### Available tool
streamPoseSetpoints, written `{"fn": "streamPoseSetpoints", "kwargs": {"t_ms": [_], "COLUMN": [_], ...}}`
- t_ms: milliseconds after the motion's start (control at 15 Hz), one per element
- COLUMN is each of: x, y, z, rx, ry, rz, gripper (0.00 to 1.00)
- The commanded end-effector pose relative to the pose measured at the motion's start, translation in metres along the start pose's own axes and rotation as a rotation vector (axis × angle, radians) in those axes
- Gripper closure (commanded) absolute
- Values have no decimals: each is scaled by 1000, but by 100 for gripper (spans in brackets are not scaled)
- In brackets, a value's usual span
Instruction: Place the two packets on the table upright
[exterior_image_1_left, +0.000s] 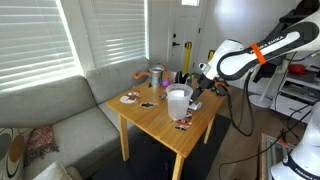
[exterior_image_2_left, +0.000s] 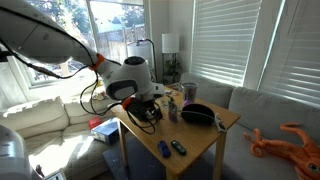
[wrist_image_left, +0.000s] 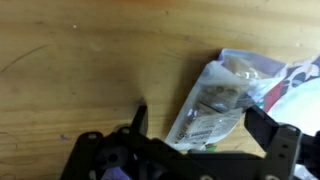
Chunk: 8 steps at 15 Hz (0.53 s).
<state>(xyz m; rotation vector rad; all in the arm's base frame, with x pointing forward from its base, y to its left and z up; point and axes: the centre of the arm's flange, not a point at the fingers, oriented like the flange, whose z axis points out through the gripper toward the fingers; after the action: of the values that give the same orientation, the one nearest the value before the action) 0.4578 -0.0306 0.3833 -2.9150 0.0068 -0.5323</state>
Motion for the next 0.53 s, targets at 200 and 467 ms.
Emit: {"fn": "streamPoseSetpoints", "kwargs": {"t_ms": [200, 467], "x": [-6, -18], "y": [18, 32], "z": [-25, -33], "rx": [-98, -75], "ry": [-106, -177], "rz": [-21, 5], "gripper": [0, 0]}}
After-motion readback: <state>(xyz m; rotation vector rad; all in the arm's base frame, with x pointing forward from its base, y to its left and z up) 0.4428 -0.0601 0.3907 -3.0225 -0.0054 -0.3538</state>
